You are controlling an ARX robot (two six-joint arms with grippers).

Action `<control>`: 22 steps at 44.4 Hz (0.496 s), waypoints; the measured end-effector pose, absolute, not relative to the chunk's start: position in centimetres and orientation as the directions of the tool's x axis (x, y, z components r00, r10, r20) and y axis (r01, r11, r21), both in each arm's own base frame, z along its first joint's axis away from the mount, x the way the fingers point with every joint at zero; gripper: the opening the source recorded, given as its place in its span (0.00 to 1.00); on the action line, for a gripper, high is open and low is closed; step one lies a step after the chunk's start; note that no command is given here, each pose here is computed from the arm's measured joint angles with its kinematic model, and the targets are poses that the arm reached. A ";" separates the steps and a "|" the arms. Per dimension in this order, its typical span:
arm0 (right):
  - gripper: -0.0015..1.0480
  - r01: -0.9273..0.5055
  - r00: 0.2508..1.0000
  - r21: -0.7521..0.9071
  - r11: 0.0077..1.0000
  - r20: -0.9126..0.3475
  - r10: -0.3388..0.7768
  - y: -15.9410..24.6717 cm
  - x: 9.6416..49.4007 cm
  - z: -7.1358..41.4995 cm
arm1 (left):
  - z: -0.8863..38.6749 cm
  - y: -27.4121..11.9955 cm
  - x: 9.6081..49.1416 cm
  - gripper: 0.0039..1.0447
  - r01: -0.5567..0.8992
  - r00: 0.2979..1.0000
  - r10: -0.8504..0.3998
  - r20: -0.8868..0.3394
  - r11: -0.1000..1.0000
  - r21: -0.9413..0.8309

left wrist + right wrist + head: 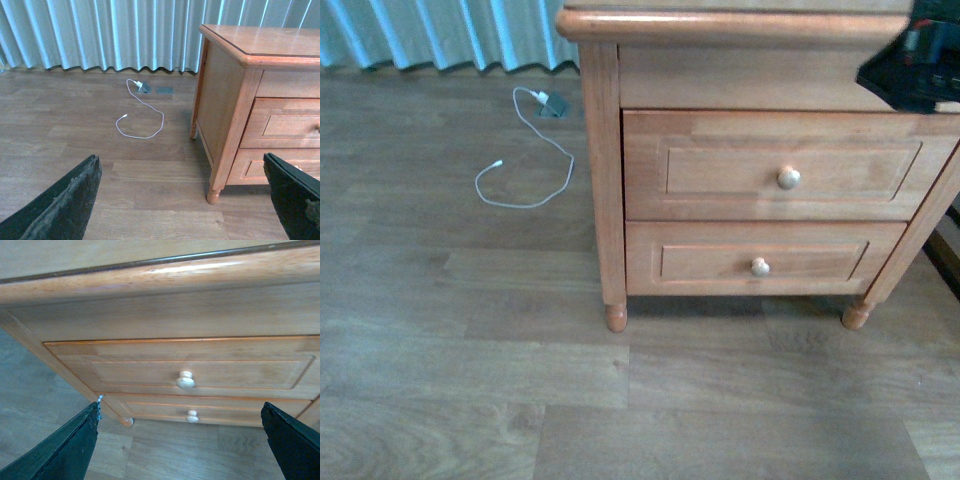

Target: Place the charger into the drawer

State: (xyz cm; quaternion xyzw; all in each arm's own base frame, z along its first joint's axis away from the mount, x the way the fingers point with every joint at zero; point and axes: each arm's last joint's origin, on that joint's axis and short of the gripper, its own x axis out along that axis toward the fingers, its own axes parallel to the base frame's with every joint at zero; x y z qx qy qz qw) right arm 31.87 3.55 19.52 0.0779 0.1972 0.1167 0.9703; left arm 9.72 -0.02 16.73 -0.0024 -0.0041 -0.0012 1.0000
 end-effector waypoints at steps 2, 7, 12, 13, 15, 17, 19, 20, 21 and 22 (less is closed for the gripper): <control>0.92 -0.194 0.900 0.201 0.960 -0.354 0.256 3.1 30.5 20.2 | 16.7 0.0 9.7 0.94 0.002 1.000 -0.002 0.008 1.000 -0.005; 0.92 -0.197 0.916 0.209 0.958 -0.308 0.256 2.5 26.9 22.3 | 16.7 0.0 9.7 0.94 0.002 1.000 -0.002 0.008 1.000 -0.005; 0.92 -0.204 0.933 0.206 0.957 -0.254 0.254 2.1 22.7 24.1 | 16.7 0.0 9.7 0.94 0.002 1.000 -0.002 0.008 1.000 -0.005; 0.92 -0.204 0.935 0.205 0.957 -0.248 0.252 2.1 22.1 24.2 | 16.7 0.0 9.7 0.94 0.002 1.000 -0.002 0.008 1.000 -0.004; 0.92 -0.203 0.938 0.203 0.958 -0.241 0.250 2.0 20.8 24.2 | 16.7 0.0 9.7 0.94 0.002 1.000 -0.002 0.008 1.000 -0.005; 0.92 -0.197 0.942 0.198 0.960 -0.231 0.241 1.9 19.6 24.1 | 16.7 0.0 9.7 0.94 0.002 1.000 -0.002 0.008 1.000 -0.005; 0.92 -0.191 0.947 0.195 0.962 -0.223 0.233 1.8 18.5 24.0 | 16.7 0.0 9.7 0.94 0.002 1.000 -0.002 0.008 1.000 -0.005; 0.92 -0.187 0.949 0.194 0.963 -0.219 0.228 1.8 18.0 23.9 | 16.7 0.0 9.7 0.94 0.002 1.000 -0.002 0.008 1.000 -0.004; 0.92 -0.182 0.951 0.191 0.965 -0.215 0.222 1.7 17.4 23.8 | 16.7 0.0 9.7 0.94 0.002 1.000 -0.002 0.008 1.000 -0.005; 0.92 -0.180 0.954 0.189 0.965 -0.204 0.218 1.6 16.9 23.8 | 16.7 0.0 9.7 0.94 0.002 1.000 -0.002 0.008 1.000 -0.005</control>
